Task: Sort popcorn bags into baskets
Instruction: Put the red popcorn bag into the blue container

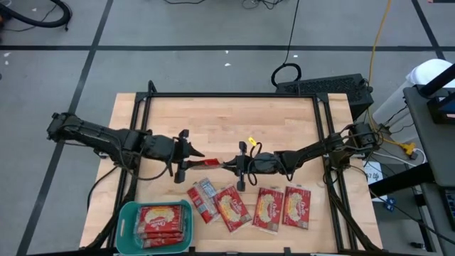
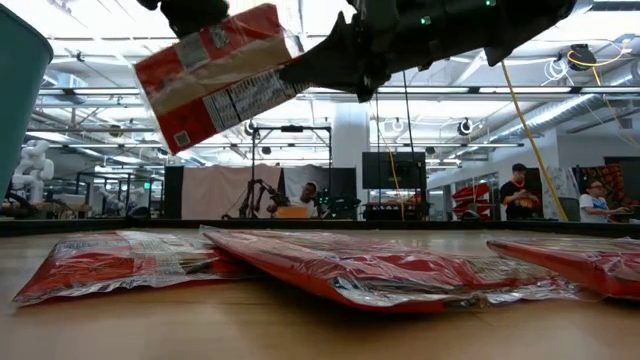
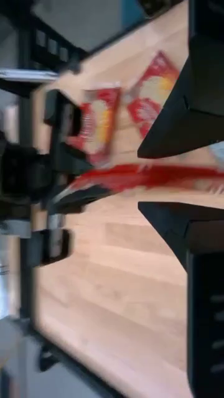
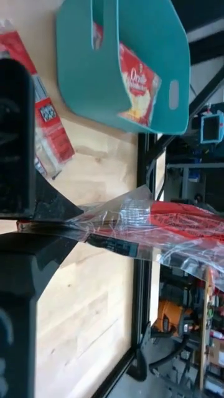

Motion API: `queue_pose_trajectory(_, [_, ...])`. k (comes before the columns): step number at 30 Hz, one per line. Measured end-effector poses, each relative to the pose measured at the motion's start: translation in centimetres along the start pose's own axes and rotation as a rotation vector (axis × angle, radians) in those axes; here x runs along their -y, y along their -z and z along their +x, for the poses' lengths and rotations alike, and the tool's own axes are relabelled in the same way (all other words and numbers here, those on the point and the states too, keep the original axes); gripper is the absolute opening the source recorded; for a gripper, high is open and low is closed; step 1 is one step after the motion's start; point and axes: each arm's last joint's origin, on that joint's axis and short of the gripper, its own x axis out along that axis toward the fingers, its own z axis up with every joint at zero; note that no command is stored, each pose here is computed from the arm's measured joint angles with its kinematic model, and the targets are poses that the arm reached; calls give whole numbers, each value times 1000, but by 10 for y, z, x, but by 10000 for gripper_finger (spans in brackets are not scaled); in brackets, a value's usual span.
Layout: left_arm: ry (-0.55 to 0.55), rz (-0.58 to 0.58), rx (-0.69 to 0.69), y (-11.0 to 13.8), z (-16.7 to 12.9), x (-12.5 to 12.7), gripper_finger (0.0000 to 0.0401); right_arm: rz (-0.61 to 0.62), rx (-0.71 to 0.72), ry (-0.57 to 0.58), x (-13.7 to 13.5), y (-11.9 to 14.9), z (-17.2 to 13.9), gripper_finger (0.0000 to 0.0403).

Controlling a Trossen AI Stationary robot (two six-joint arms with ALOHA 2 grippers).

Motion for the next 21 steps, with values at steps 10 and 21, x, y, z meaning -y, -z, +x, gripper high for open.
queue_pose_trajectory(10, [-27,-12,-305,-2,26,1,124,1,-22,12,6,1,1,0])
queue_pose_trajectory(21, [-53,-36,-352,5,44,8,50,-2,-51,11,6,4,1,0])
